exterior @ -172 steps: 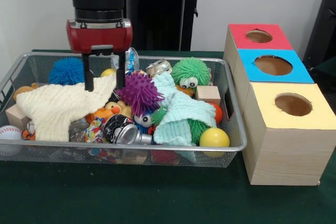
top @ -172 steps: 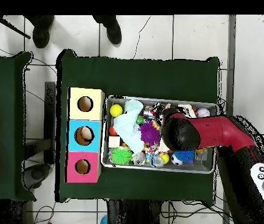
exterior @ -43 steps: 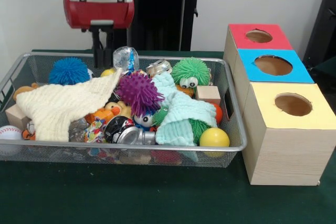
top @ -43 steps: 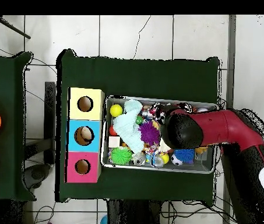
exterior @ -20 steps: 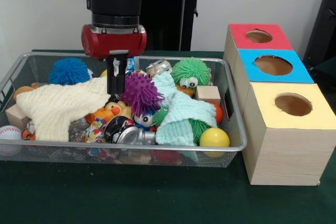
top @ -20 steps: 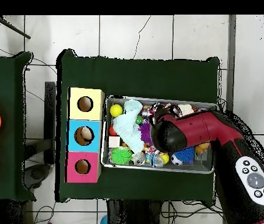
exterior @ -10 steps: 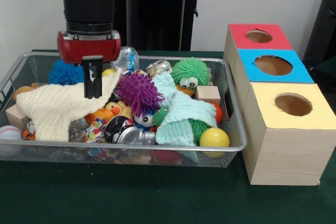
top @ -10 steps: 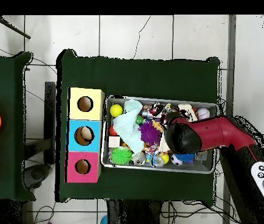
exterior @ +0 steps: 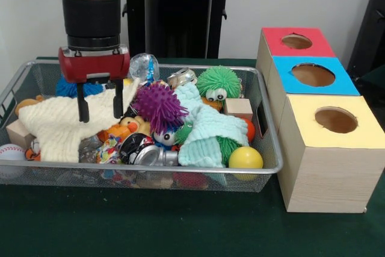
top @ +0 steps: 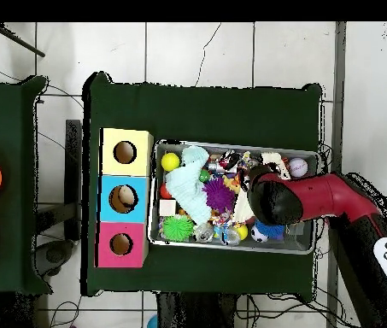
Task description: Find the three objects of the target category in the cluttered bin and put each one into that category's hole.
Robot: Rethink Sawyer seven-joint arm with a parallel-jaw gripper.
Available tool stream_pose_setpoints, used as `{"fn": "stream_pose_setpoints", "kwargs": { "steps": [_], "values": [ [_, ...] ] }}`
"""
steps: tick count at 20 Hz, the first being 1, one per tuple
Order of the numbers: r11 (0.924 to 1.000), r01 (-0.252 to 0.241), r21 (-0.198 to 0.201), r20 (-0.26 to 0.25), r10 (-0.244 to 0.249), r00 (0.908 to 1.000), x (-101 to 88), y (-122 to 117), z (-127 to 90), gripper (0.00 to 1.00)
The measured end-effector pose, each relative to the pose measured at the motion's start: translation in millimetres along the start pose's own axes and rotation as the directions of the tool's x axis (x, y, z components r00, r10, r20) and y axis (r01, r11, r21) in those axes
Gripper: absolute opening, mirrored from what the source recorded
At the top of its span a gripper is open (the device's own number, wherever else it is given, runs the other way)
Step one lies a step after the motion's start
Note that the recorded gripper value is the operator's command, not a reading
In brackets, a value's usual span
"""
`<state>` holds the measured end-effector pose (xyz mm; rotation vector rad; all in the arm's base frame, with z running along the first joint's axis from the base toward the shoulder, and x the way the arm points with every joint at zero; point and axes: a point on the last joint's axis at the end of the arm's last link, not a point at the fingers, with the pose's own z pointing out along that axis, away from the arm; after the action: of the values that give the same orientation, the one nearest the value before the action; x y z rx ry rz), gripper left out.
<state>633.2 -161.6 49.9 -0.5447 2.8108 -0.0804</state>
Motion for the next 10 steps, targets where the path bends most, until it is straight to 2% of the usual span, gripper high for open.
{"fn": "stream_pose_setpoints", "kwargs": {
  "steps": [10],
  "values": [
    [0.9996,0.018,-0.021,0.03,-0.017,0.9994,-8.0,10.8,7.6,1.0]
  ]
}}
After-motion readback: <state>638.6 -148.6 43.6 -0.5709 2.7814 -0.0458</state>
